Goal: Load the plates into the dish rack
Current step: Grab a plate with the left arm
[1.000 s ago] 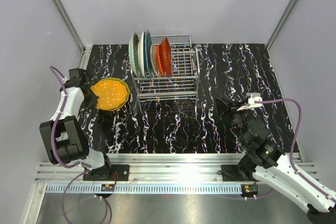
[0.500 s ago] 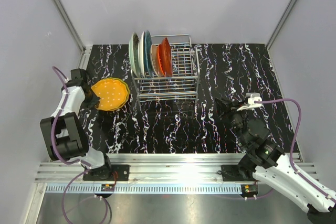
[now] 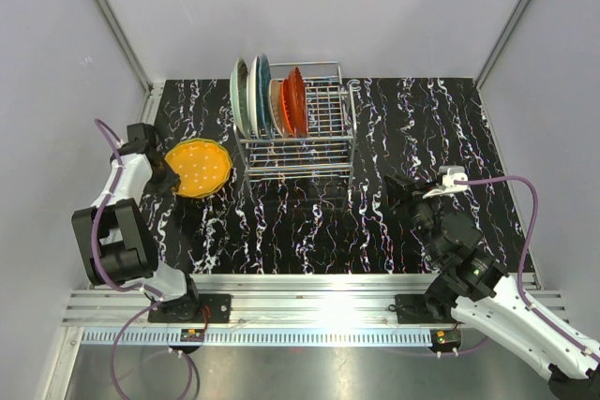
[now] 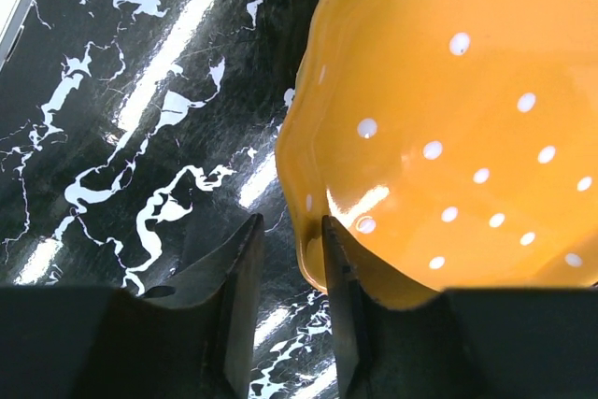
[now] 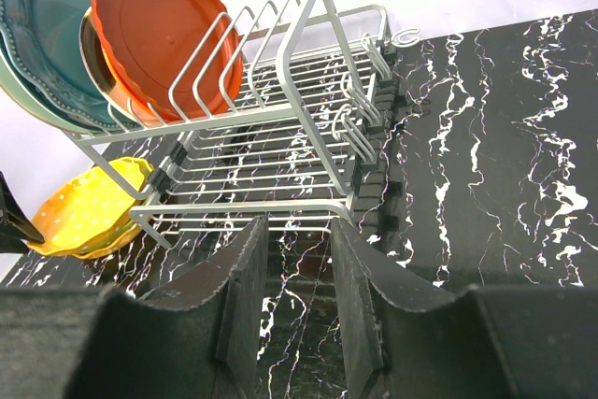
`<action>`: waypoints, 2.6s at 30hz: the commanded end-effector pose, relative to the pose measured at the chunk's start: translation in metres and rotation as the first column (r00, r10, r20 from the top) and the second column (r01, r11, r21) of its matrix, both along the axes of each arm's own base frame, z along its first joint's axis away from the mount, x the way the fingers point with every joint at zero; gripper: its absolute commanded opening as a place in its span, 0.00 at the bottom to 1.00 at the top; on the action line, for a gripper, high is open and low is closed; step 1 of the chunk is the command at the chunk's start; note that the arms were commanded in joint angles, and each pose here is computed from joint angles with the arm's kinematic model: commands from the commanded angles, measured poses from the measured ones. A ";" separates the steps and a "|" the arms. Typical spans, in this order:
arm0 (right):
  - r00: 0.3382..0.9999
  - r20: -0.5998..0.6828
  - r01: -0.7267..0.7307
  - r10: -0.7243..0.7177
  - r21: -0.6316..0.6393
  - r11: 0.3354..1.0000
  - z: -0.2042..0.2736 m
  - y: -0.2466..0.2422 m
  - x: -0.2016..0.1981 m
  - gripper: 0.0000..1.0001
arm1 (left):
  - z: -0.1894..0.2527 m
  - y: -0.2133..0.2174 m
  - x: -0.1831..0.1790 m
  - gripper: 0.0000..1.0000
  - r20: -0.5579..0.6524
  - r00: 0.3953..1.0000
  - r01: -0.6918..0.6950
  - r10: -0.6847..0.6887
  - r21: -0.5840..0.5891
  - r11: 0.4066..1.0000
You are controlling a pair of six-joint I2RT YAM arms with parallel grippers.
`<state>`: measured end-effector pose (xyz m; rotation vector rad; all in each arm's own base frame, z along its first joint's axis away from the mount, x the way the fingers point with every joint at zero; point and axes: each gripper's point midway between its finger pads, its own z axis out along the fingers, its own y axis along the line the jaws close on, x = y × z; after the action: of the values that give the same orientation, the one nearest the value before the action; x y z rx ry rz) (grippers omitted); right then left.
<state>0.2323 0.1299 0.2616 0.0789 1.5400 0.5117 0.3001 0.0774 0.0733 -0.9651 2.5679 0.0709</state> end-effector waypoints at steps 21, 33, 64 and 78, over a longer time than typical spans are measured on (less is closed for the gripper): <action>1.000 0.025 0.015 -0.015 0.018 1.000 0.010 -0.004 0.000 0.40 | -0.003 0.004 0.002 0.00 -0.009 1.000 -0.013 0.013 0.004 1.000; 0.925 0.105 -0.359 0.366 -0.081 0.930 0.022 0.064 -0.022 0.40 | 0.031 0.005 0.002 0.00 0.105 0.995 -0.001 -0.003 0.047 0.999; 0.598 -0.061 -0.644 0.799 -0.630 0.434 -0.054 0.346 -0.092 0.65 | 0.058 -0.016 0.002 0.00 0.241 0.968 0.067 -0.061 -0.015 0.998; 0.691 0.038 -0.384 0.721 -0.826 0.412 -0.095 0.420 -0.033 0.78 | 0.068 -0.019 0.001 0.00 0.283 0.957 0.070 -0.065 -0.008 0.998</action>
<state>0.1799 0.5351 0.1331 -1.3112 1.3201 0.3829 0.2883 0.0644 0.1203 -0.9004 2.4128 -0.0347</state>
